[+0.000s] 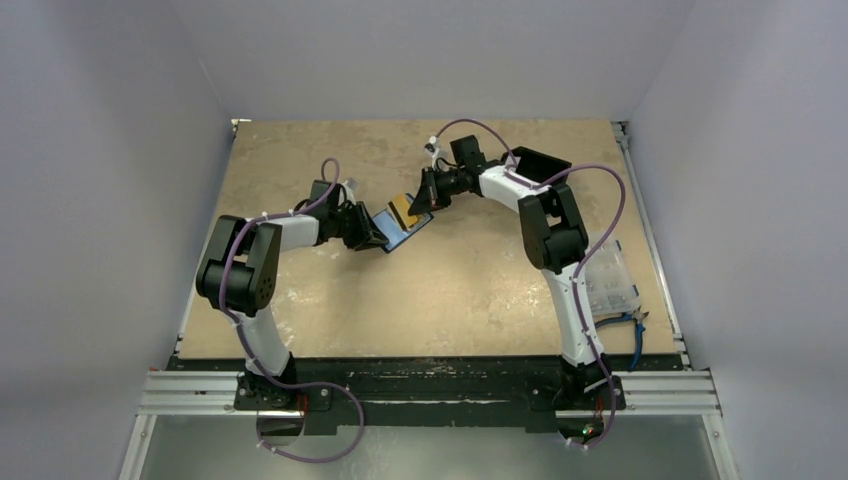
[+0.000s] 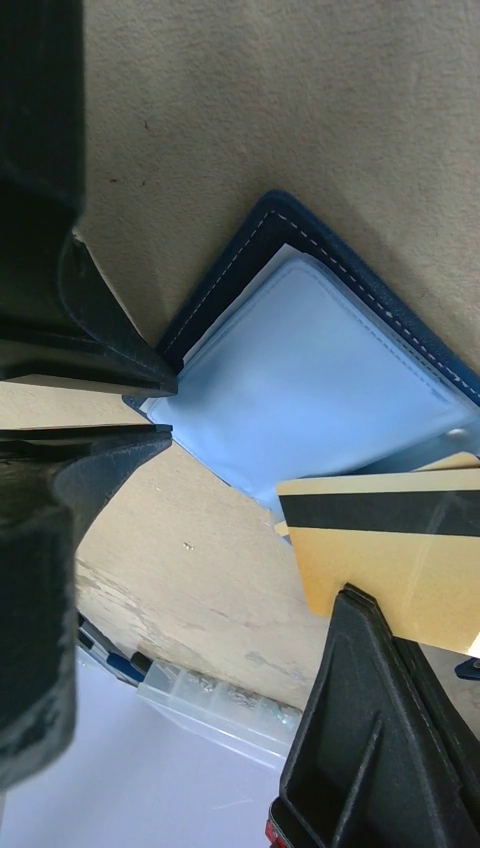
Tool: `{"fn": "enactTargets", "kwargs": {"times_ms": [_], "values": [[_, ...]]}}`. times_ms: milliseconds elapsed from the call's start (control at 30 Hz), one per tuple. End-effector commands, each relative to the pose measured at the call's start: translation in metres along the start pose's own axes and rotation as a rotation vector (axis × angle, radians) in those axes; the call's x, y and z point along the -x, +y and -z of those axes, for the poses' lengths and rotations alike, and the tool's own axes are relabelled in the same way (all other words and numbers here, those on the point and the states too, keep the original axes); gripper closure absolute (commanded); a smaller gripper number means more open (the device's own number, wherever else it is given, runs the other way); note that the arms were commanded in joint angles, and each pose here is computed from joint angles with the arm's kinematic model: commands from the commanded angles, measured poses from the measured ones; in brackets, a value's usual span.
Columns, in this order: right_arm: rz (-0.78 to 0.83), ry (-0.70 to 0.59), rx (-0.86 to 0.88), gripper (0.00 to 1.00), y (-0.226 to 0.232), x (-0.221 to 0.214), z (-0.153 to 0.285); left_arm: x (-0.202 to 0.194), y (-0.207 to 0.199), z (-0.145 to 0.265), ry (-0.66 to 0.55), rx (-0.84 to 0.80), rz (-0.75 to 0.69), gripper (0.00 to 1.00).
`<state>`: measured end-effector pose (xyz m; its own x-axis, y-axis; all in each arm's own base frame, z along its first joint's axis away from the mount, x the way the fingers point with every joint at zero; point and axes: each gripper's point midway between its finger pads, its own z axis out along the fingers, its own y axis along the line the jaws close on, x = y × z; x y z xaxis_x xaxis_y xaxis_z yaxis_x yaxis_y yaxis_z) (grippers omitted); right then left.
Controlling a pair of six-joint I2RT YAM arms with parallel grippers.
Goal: Put the credit cards into the card holder
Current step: Insert the credit card into the card holder.
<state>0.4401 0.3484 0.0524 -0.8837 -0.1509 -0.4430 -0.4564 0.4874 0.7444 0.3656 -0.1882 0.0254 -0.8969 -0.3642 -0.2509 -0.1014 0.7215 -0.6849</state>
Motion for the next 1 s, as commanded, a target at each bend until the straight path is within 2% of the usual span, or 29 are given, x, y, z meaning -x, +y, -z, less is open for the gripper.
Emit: {"fn": "enactTargets", "kwargs": {"times_ms": [0, 667, 967], "values": [[-0.034, 0.039, 0.027, 1.0, 0.008, -0.004, 0.003, -0.013, 0.029, -0.002, 0.022, 0.1, 0.031, 0.78], [-0.197, 0.217, -0.024, 1.0, -0.017, -0.032, -0.008, -0.016, 0.033, -0.004, 0.028, 0.114, 0.04, 0.8], [-0.188, 0.268, -0.047, 1.0, -0.024, -0.04, -0.008, -0.016, 0.034, -0.004, 0.03, 0.115, 0.04, 0.8]]}}
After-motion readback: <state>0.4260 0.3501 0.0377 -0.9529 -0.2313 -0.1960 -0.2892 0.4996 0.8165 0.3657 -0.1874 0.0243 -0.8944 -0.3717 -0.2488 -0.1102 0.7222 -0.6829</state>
